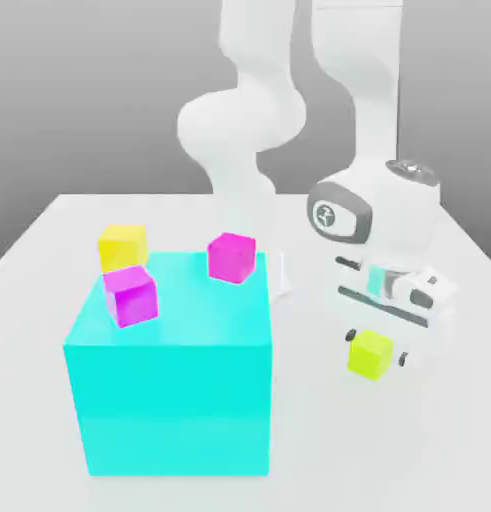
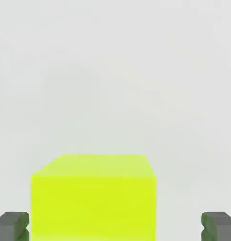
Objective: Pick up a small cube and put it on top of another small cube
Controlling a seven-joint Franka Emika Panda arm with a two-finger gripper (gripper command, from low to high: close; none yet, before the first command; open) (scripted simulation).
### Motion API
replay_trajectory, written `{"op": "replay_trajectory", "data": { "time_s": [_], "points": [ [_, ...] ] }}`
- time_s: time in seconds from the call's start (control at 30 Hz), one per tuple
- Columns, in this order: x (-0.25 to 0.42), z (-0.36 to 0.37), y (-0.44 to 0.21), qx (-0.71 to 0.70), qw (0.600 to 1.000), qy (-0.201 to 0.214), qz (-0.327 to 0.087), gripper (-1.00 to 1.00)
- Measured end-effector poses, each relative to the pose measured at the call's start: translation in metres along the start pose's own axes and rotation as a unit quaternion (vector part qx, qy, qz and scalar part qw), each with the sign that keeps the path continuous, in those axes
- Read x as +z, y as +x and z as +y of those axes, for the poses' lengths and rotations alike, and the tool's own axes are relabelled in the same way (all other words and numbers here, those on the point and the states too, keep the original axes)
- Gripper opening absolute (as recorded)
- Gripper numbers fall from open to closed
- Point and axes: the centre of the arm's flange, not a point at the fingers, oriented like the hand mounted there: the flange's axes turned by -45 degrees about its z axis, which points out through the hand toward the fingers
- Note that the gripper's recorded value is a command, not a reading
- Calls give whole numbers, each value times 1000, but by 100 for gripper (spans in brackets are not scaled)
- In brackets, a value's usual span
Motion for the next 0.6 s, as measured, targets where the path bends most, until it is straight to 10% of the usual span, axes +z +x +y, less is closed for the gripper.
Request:
{"op": "replay_trajectory", "data": {
  "time_s": [0.17,0.2,0.6],
  "points": [
    [10,-7,0,1,1000,-9,9,0],
    [11,-8,0,1,1000,-10,10,-100],
    [3,-2,0,0,1000,-1,2,-100]
  ]
}}
